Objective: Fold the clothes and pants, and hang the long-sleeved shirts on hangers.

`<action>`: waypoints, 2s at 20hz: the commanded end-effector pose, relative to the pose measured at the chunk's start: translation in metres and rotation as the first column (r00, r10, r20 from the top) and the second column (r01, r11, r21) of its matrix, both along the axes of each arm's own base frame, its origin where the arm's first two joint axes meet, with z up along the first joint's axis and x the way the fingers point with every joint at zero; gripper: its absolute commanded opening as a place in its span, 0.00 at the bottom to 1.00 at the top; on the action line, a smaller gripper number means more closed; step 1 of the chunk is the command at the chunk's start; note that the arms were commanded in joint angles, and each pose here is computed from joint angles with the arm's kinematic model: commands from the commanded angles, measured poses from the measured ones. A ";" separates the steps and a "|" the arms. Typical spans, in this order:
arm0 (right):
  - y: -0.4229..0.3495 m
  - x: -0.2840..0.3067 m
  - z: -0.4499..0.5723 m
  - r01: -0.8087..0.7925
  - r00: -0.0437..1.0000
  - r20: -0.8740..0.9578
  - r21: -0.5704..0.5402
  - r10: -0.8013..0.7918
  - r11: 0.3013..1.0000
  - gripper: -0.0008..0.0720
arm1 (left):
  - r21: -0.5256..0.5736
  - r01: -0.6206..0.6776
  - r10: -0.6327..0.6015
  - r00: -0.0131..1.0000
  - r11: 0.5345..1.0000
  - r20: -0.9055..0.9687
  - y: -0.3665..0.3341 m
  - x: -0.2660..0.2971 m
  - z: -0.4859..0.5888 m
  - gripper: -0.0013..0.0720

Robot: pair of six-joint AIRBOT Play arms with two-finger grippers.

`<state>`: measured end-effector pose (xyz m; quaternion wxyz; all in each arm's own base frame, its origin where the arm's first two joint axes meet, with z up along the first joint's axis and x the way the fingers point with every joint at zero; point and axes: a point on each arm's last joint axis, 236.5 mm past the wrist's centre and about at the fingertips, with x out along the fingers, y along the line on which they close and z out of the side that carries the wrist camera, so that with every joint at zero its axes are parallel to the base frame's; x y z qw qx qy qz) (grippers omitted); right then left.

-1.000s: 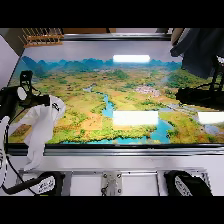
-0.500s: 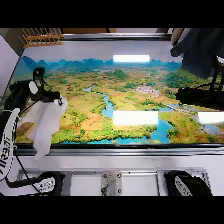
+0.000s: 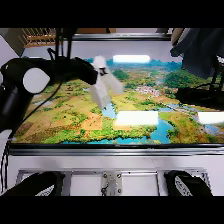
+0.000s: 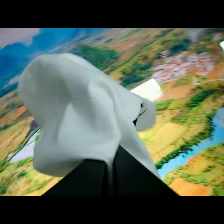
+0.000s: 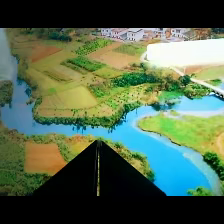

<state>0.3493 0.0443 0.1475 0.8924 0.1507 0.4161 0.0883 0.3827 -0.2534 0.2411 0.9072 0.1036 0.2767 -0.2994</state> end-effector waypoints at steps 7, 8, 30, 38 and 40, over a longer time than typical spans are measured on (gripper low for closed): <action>0.002 0.000 0.001 -0.002 1.000 0.002 0.007 0.002 1.000 0.03 | 0.142 0.100 -0.062 0.966 0.985 -0.252 -0.028 -0.033 -0.144 0.36; 0.002 0.000 0.001 -0.002 1.000 0.002 0.007 0.002 1.000 0.03 | 0.152 0.073 -0.025 0.953 0.986 -0.301 -0.025 -0.030 -0.167 0.89; 0.001 -0.012 -0.035 -0.022 0.988 -0.151 0.005 0.022 1.000 0.03 | 0.071 -0.276 0.204 0.489 0.958 -0.848 0.079 -0.026 -0.346 0.47; -0.036 -0.086 -0.199 0.216 0.800 -0.585 0.071 -0.134 0.974 0.84 | 0.099 -0.263 0.236 0.564 0.960 -0.791 0.097 0.008 -0.318 0.03; -0.013 -0.089 -0.226 0.255 0.771 -0.628 0.147 -0.109 0.956 0.84 | 0.098 -0.256 0.232 0.568 0.962 -0.789 0.093 0.007 -0.318 0.03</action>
